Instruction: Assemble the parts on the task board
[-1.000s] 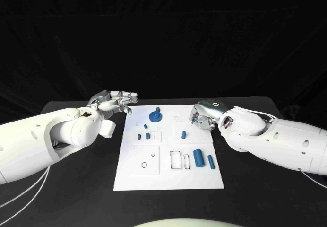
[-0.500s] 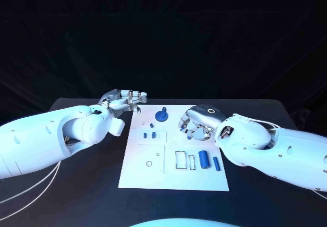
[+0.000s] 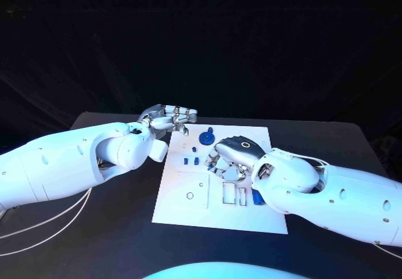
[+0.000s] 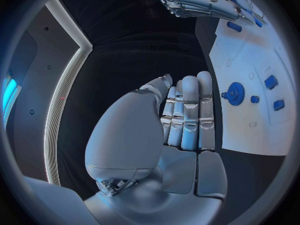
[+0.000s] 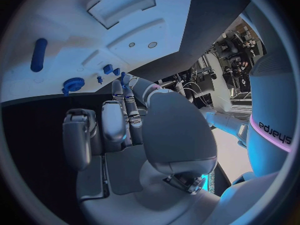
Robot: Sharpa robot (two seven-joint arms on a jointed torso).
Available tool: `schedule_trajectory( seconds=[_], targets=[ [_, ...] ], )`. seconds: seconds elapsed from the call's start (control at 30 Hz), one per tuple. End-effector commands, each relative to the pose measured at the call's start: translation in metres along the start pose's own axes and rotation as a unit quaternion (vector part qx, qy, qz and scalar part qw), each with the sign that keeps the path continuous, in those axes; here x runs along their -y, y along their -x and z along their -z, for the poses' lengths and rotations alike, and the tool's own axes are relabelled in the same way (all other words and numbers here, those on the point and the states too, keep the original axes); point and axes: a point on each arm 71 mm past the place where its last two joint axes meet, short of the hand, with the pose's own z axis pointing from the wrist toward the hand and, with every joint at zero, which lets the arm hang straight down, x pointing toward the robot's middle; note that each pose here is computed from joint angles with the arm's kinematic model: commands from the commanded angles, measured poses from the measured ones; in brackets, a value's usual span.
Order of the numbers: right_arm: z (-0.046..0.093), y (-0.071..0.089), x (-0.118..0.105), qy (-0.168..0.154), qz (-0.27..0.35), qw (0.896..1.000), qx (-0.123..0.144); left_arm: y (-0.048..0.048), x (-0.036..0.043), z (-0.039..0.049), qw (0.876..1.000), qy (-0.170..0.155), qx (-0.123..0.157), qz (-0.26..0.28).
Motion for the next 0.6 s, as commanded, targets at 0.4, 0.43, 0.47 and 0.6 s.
schedule_trajectory(
  seconds=[0.4,0.43,0.47,0.6],
  targets=[
    [-0.009,-0.030,-0.009,0.008,-0.014,0.999,-0.041,-0.0092,0.0020,-0.0021,1.000,-0.012,-0.019,0.005],
    [-0.009,-0.031,-0.009,0.008,-0.014,0.999,-0.042,-0.0094,0.0020,-0.0021,1.000,-0.012,-0.019,0.005],
    [-0.009,-0.032,-0.009,0.008,-0.014,0.999,-0.044,-0.0097,0.0020,-0.0021,1.000,-0.012,-0.020,0.005],
    [-0.010,-0.037,-0.010,0.009,-0.016,0.999,-0.050,-0.0104,0.0020,-0.0022,1.000,-0.011,-0.021,0.005]
  ],
)
